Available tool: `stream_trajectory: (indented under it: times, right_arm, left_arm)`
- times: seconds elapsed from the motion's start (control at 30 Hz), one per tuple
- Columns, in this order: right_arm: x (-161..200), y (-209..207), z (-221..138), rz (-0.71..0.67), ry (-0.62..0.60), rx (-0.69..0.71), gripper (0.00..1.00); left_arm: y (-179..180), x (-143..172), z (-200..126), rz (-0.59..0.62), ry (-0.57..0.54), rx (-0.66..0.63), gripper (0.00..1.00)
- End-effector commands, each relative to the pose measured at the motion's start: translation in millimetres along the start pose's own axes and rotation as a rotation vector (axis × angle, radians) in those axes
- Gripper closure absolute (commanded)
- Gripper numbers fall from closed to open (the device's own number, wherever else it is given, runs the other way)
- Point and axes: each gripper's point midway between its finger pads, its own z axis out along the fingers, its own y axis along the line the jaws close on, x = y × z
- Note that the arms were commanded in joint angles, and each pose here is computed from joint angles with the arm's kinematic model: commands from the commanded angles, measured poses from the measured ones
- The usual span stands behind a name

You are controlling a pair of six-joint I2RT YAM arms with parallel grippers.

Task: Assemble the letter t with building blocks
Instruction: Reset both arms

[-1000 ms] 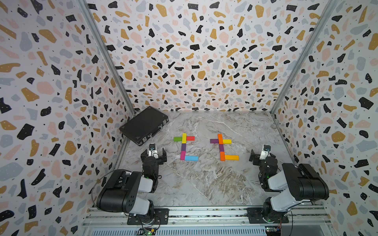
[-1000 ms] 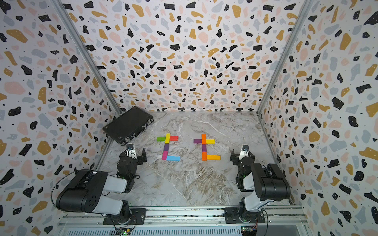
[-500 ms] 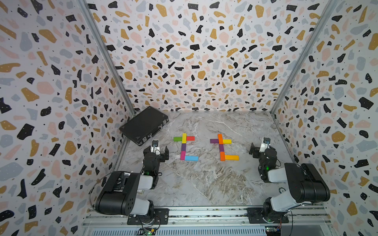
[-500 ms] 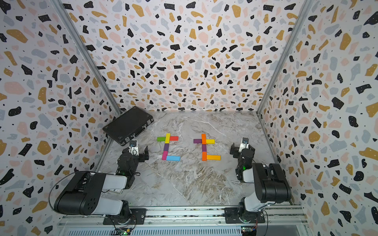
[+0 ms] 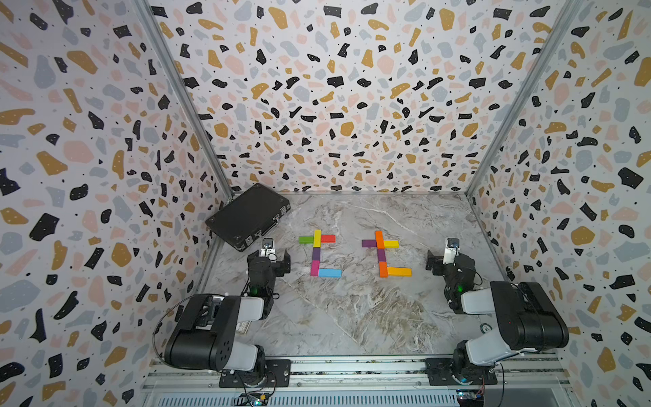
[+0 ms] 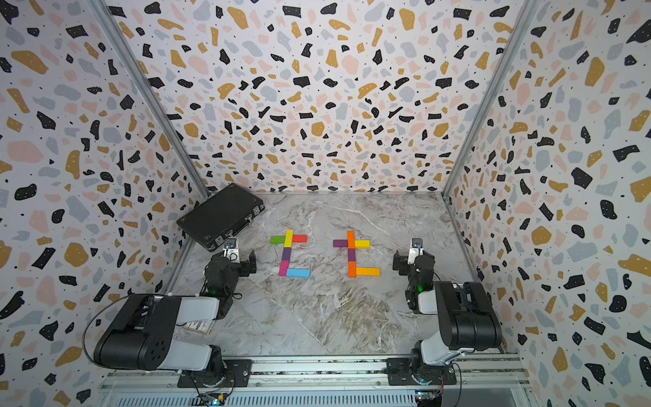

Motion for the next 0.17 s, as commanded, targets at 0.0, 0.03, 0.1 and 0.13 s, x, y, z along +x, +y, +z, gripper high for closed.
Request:
stream_trajectory:
  times: [0.0,0.03,0.1,0.13]
  right_arm:
    - [-4.0,2.8,-3.1,-0.011,-0.016,-0.013,0.00]
    - [-4.0,2.3,-2.8,-0.010,-0.014,-0.011,0.00]
    - [-4.0,0.1,-1.5,-0.005,-0.007,0.004,0.00]
    - [-4.0,-0.7,-1.4,-0.004,-0.007,0.007,0.00]
  left_arm:
    - [5.0,-7.3,8.6,-0.049,0.009,0.032,0.00]
    - [5.0,-7.3,8.9,-0.052,0.013,0.033,0.00]
    - [9.4,-7.6,6.5,-0.060,0.002,0.011,0.01]
    - [13.4,-7.8,4.2,-0.070,-0.008,-0.012,0.01]
